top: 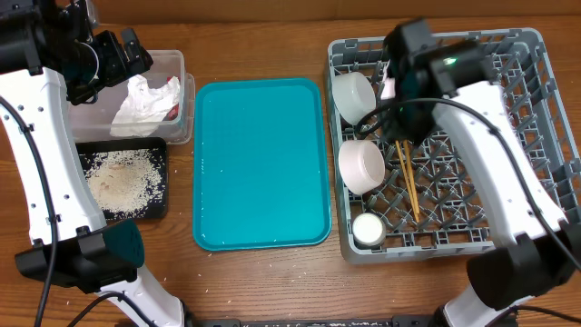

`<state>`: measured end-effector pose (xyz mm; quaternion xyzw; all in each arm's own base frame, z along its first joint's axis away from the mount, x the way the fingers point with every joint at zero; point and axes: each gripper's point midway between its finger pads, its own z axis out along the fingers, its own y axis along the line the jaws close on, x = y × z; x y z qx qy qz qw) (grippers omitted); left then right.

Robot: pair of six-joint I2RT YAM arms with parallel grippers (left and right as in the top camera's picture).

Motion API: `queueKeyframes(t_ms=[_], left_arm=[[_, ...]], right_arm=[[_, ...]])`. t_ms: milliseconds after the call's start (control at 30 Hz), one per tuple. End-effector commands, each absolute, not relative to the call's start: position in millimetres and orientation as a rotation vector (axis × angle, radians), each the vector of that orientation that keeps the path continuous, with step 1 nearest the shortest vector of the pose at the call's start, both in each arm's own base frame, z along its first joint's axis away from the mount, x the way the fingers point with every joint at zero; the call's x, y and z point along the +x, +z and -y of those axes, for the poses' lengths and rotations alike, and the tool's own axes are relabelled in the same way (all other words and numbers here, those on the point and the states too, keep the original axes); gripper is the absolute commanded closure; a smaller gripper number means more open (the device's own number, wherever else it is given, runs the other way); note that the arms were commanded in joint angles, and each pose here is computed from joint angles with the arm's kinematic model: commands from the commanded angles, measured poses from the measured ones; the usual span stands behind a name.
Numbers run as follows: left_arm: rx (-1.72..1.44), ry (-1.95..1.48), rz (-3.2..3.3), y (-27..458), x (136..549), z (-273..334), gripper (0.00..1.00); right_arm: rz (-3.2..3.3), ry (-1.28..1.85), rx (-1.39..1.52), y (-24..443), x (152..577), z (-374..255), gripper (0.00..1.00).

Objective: Sort waste into correct bins and load items into the dishwasher
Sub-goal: 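Insert the second chopstick into the rack and release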

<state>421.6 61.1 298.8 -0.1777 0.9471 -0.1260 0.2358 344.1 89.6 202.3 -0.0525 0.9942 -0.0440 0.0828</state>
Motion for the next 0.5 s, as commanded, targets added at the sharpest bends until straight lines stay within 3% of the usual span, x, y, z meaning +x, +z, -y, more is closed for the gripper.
queueKeyframes(t_ms=[0,167,233,267,333,467], left_arm=[[-0.453,-0.345,-2.587,304.2,421.7,-57.6,0.0],[-0.452,-0.346,-2.588,304.1,421.9,-57.3,0.0],[-0.454,-0.345,-2.588,303.9,421.8,-58.1,0.01],[-0.455,-0.345,-2.587,303.9,421.8,-58.5,0.0],[-0.452,-0.346,-2.588,303.9,421.9,-57.5,0.0],[-0.453,-0.346,-2.59,303.3,422.2,-57.4,0.0]], right_arm=[[-3.049,-0.186,-0.15,161.4,334.5,-74.1,0.95],[-3.09,-0.202,-0.072,137.9,331.4,-54.4,0.91],[-3.093,-0.202,-0.05,137.5,331.8,-49.6,0.76],[-3.094,-0.203,-0.042,137.5,332.0,-48.1,0.6],[-3.093,-0.203,-0.041,137.5,332.2,-47.7,0.41],[-3.085,-0.194,-0.037,140.2,334.1,-49.0,0.37]])
